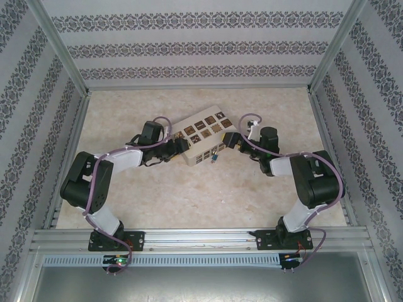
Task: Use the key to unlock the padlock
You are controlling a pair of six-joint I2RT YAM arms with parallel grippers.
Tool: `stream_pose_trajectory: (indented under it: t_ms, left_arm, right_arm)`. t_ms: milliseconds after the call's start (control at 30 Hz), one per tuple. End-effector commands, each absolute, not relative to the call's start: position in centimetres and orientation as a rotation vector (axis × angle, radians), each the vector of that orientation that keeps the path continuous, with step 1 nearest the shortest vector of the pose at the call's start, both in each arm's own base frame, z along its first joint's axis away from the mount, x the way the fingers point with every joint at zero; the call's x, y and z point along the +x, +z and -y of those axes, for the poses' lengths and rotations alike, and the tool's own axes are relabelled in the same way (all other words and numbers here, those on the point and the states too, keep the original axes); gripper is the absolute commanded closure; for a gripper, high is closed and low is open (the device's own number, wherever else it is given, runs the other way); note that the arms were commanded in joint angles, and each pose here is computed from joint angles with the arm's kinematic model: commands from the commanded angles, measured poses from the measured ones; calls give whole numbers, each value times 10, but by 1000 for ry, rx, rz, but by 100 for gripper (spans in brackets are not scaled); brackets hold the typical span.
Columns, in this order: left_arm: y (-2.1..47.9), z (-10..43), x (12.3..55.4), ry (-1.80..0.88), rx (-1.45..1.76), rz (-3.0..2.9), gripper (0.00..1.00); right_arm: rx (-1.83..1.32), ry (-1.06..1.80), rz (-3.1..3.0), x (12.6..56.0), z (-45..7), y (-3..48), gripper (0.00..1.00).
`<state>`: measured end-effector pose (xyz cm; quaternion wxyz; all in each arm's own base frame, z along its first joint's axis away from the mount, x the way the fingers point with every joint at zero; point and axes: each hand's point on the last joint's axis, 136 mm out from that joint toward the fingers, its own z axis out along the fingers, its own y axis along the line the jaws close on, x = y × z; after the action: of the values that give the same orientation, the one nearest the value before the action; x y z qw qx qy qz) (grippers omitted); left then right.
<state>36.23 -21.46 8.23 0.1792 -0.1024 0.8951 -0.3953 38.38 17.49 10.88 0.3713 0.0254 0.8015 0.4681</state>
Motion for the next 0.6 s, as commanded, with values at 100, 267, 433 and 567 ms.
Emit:
stream_pose_trajectory:
  t_ms: [100, 267, 433, 567]
  left_arm:
    - [133, 197, 375, -1064, -296, -2389, 31]
    - [178, 190, 380, -1030, -235, -2263, 33]
    - [203, 207, 385, -1144, -170, -2212, 41]
    - [204, 232, 390, -1243, -133, -2216, 47]
  right_arm:
    - [47, 1175, -2005, 369, -155, 119, 5]
    - [30, 1210, -2008, 353, -151, 120, 9]
    - [40, 1240, -2030, 345, -154, 113, 12]
    - [30, 1254, -2047, 343, -162, 107, 14]
